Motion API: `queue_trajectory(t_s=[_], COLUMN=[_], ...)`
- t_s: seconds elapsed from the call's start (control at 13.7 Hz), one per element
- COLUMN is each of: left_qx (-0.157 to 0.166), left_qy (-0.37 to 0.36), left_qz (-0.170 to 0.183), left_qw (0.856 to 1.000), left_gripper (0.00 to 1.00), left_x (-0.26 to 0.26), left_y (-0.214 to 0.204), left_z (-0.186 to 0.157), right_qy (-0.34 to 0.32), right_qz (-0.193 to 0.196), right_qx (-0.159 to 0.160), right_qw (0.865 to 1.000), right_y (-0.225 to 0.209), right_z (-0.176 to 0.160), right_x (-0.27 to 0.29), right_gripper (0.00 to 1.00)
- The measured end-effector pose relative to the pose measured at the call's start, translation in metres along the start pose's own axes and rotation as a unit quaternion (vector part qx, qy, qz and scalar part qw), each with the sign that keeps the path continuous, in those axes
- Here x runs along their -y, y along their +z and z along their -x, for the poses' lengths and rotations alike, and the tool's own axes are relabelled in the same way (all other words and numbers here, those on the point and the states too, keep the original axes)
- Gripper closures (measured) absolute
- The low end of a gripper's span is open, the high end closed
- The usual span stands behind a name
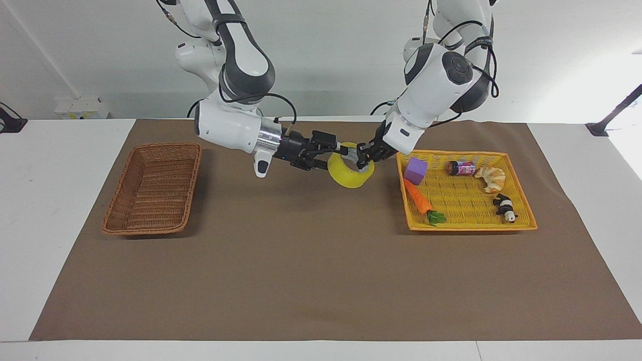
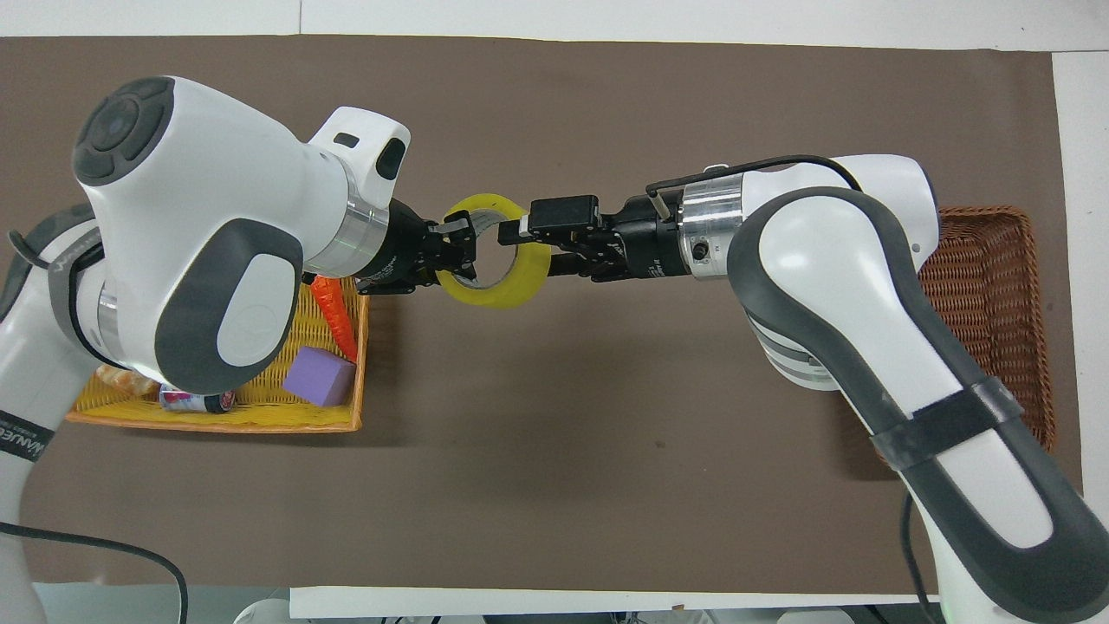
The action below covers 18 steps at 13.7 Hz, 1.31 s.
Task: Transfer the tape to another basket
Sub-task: 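Grasp the tape rim with the right gripper beside the left gripper, then open the left gripper while the right gripper pulls the tape away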
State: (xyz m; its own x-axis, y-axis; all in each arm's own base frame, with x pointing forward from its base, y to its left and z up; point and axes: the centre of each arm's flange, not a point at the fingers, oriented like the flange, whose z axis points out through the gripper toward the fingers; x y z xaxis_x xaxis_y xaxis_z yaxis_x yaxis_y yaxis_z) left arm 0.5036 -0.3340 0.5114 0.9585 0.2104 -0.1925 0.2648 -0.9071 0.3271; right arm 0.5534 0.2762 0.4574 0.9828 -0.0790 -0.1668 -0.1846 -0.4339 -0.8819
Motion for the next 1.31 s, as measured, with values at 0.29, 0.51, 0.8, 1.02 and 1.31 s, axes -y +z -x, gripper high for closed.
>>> queue_trajectory(t_s=[0.29,0.51,0.8,1.02,1.31], left_qx=[0.000,0.000,0.001,-0.003,-0.019], left_qy=[0.000,0.000,0.000,0.001,0.017], left_qz=[0.000,0.000,-0.001,0.002,-0.005], left_qw=[1.000,1.000,1.000,1.000,1.000], left_gripper=[0.78,0.78,0.78,0.69,0.23], left_x=[0.000,0.000,0.001,-0.001,0.003], left_y=[0.000,-0.001,0.000,-0.005,-0.074], left_z=[0.000,0.000,0.000,0.001,0.022], right_qy=[-0.009,-0.015,-0.020,-0.021,-0.027], right_qz=[0.000,0.002,0.002,0.001,-0.001], right_qx=[-0.001,0.001,0.002,0.002,0.005], right_qw=[1.000,1.000,1.000,1.000,1.000], right_y=[-0.001,-0.001,-0.001,-0.002,-0.009], right_z=[-0.001,-0.001,-0.001,-0.002,-0.004], right_x=[-0.001,-0.005,-0.006,-0.006,-0.010], right_gripper=[0.18,0.45,0.45,0.45,0.45])
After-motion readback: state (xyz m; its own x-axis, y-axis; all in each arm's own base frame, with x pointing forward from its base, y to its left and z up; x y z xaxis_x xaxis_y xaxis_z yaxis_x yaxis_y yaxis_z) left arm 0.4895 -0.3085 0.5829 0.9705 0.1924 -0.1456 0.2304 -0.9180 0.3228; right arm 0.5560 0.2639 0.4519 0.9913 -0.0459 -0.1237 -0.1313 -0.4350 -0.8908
